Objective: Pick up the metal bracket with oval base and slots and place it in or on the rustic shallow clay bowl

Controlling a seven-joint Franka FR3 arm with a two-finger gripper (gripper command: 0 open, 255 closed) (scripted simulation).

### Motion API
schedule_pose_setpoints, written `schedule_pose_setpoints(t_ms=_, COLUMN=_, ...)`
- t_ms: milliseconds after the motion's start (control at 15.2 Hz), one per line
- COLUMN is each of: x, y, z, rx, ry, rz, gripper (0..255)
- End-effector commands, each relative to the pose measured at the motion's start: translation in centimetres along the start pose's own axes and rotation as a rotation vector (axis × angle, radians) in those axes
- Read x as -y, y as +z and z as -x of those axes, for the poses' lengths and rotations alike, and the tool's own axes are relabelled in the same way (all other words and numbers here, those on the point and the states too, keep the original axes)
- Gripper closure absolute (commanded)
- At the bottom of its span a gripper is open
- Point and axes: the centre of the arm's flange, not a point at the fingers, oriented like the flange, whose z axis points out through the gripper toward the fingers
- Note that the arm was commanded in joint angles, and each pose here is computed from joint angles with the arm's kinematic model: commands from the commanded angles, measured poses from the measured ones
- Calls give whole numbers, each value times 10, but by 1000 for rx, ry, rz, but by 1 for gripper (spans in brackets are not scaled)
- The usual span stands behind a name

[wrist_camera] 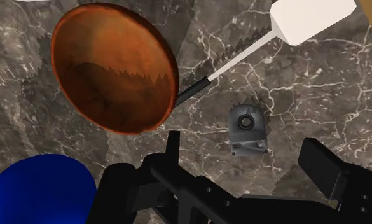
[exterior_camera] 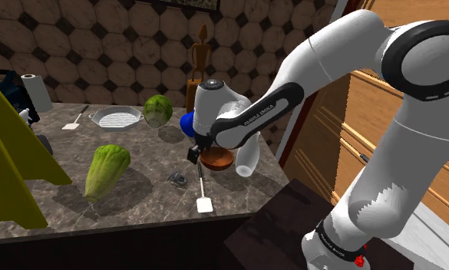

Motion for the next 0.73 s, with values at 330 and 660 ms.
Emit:
schedule_pose_setpoints(t_ms=330, x=43, y=70, z=-44, rx=-26, ry=-67, rz=3, gripper=0)
schedule_pose_setpoints(t_ms=660, x=73, y=117, z=-73, rx=-43, ry=-112, rz=6, gripper=0)
